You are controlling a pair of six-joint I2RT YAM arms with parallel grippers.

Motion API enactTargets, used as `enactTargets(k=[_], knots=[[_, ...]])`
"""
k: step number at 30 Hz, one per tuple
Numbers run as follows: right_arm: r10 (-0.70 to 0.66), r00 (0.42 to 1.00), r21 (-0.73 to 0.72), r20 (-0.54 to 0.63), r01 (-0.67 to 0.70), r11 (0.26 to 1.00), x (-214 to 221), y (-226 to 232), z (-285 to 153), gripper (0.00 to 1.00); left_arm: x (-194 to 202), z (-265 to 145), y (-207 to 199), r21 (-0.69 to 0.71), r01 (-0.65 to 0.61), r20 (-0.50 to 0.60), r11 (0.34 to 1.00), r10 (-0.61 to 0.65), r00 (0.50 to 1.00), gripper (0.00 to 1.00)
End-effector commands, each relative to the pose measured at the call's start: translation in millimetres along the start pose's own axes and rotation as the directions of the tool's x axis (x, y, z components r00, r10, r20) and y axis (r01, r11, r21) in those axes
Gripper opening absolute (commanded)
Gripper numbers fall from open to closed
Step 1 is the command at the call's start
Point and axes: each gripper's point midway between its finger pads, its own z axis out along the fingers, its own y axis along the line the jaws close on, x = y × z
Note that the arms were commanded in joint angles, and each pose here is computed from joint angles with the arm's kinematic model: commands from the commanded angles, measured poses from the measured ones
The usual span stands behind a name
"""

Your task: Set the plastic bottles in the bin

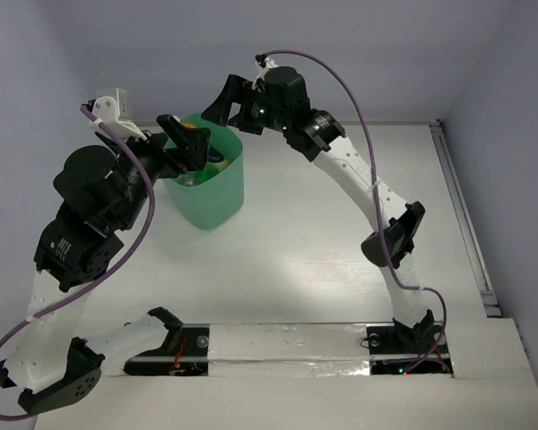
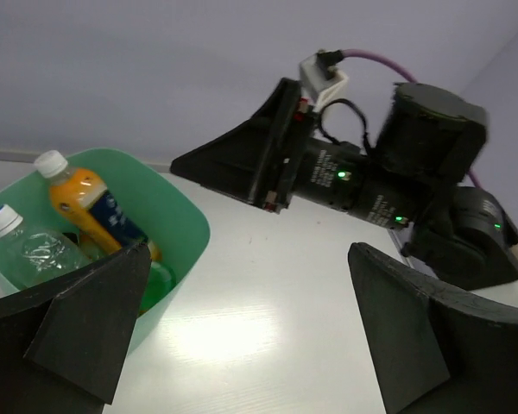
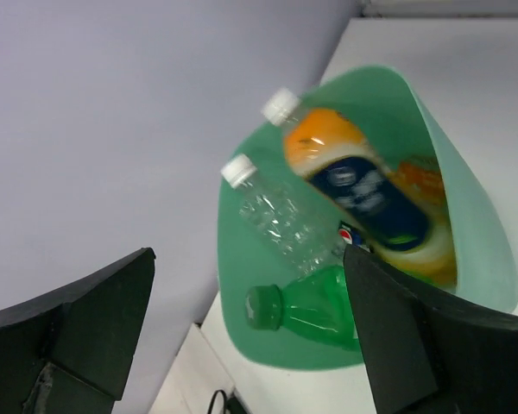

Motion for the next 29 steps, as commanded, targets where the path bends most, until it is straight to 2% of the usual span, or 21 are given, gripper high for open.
enactTargets(k=[1,4,6,7,8,9,10,11,12,13,14,15,16,17,18,19,20,21,23,24,29], knots=[[-0.031,0.979,-0.191,0.203,0.07,0.979,-68.0,87.0,-67.5,0.96,-24.3,-5.1,-3.5,0.002,-0.003,0.068,1.0,0.003,0.998,0.99],[-0.059,0.97,-0.187,0.235,0.105,0.977,-77.1,96.7,-93.0,0.95,-26.3,-3.1,-2.4,-0.013,-0.004,0.068,1.0,0.005,0.998,0.99],[-0.097,0.958,-0.169,0.27,0.147,0.975,-83.0,99.1,-110.5,0.79,-26.5,-1.2,-0.6,-0.028,-0.004,0.066,1.0,0.006,0.998,0.99],[-0.107,0.939,-0.174,0.327,0.171,0.97,-97.1,113.7,-145.1,0.67,-29.2,-2.2,-0.2,-0.031,0.0,0.074,1.0,0.002,0.997,0.99],[-0.121,0.947,-0.131,0.297,0.166,0.977,-83.3,95.8,-141.5,0.33,-29.9,-1.8,-0.1,-0.034,0.001,0.076,0.999,0.002,0.997,0.99],[-0.133,0.938,-0.116,0.321,0.179,0.977,-87.7,92.9,-154.6,0.17,-27.9,0.5,1.1,-0.043,-0.002,0.071,0.999,0.005,0.997,0.99],[-0.162,0.926,-0.084,0.34,0.201,0.976,-88.0,87.9,-166.4,0.07,-28.3,0.5,3.0,-0.054,-0.002,0.072,0.999,0.006,0.997,0.99],[-0.172,0.903,-0.095,0.394,0.226,0.969,-96.3,101.5,-208.3,0.0,-26.2,0.8,5.3,-0.066,0.0,0.065,0.998,0.005,0.998,0.99],[-0.208,0.907,-0.03,0.367,0.234,0.972,-82.0,75.0,-207.0,0.0,-23.7,1.8,6.2,-0.071,-0.002,0.058,0.997,0.006,0.998,0.99],[-0.22,0.89,0.031,0.4,0.226,0.974,-84.4,63.5,-222.1,0.0,-19.0,3.2,6.3,-0.069,-0.007,0.044,0.998,0.01,0.999,0.99],[-0.222,0.858,0.03,0.462,0.236,0.971,-90.1,72.4,-267.1,0.0,-16.2,3.5,5.7,-0.063,-0.014,0.034,0.998,0.016,0.999,0.99],[-0.242,0.869,0.094,0.432,0.223,0.97,-71.4,44.7,-266.8,0.0,-13.7,3.5,5.3,-0.058,-0.016,0.025,0.998,0.018,1.0,0.99],[-0.254,0.849,0.157,0.464,0.204,0.966,-72.1,30.9,-284.6,0.0,-10.6,4.1,5.3,-0.057,-0.015,0.016,0.998,0.016,1.0,0.99],[-0.249,0.815,0.16,0.524,0.193,0.968,-74.3,33.9,-326.7,0.0,-8.4,4.0,5.9,-0.06,-0.011,0.008,0.998,0.011,1.0,0.99],[-0.263,0.829,0.222,0.494,0.172,0.96,-56.7,8.1,-330.4,0.01,-6.9,4.2,4.7,-0.054,-0.004,0.003,0.999,0.004,1.0,0.99],[-0.268,0.811,0.28,0.52,0.134,0.95,-56.3,-6.5,-346.1,0.14,-4.2,5.3,4.7,-0.054,-0.002,-0.005,0.999,0.002,1.0,0.99],[-0.271,0.802,0.307,0.533,0.115,0.945,-52.9,-14.8,-360.7,0.55,-4.4,5.4,4.3,-0.053,0.005,-0.002,0.999,-0.005,1.0,0.99],[-0.268,0.79,0.327,0.552,0.091,0.941,-47.0,-21.9,-386.9,0.73,-4.8,3.7,2.1,-0.039,0.014,0.0,0.999,-0.014,1.0,0.99],[-0.262,0.783,0.388,0.564,0.029,0.921,-37.0,-45.4,-401.6,1.0,-1.8,6.0,-0.8,-0.022,0.026,0.001,0.999,-0.025,1.0,0.99],[-0.26,0.778,0.396,0.573,0.015,0.918,-32.8,-49.5,-415.9,1.0,-1.6,4.5,-4.2,0.0,0.032,0.002,0.999,-0.032,0.999,0.99],[-0.272,0.769,0.418,0.578,0.007,0.909,-32.3,-52.2,-431.8,1.0,10.8,13.2,-9.7,0.022,0.074,-0.019,0.997,-0.073,0.997,0.99]])
